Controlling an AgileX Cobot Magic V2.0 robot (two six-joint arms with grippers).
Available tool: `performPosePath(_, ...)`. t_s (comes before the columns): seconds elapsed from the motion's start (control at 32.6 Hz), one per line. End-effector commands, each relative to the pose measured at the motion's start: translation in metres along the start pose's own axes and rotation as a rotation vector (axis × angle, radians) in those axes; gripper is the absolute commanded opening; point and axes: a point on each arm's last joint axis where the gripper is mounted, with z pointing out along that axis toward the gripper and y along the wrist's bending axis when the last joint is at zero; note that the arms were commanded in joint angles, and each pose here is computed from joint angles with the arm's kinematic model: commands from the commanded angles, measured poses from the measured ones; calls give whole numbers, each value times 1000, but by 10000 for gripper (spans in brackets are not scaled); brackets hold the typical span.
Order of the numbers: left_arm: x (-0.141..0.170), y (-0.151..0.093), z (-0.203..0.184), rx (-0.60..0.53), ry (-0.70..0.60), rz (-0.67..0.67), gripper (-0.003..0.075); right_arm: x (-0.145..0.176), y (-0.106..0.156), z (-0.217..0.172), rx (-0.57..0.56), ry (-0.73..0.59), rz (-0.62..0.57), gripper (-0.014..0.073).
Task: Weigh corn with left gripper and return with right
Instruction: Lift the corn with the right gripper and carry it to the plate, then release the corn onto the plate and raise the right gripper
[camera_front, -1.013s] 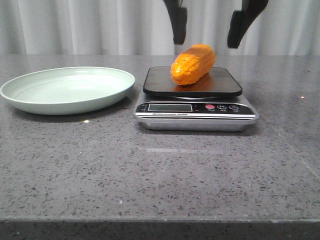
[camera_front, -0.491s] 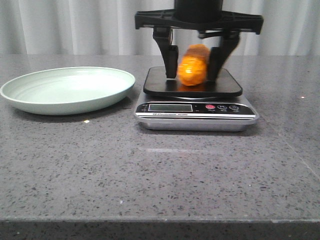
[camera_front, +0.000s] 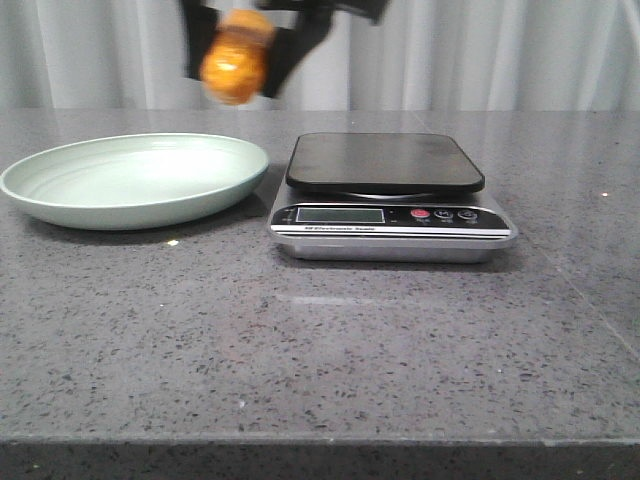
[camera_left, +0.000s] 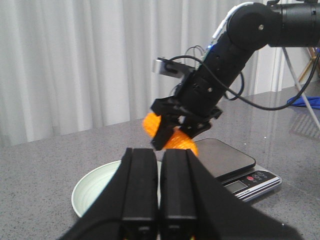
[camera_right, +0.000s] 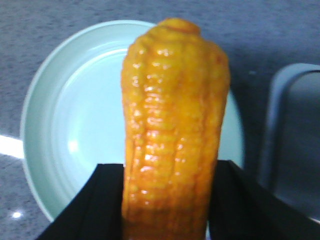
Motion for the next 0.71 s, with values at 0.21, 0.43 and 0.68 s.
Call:
performPosePath(0.21,-13,-1,-2,29,-90,-7,127,6,37,18,-172,-36,7,181)
performPosePath(0.43,-13,-1,-2,29,-90,-7,127,6,38,29,-174,-25,15,496)
performPosePath(0.68,-13,-1,-2,29,-90,-7,127,-6,43,9,-202,-65,18,613)
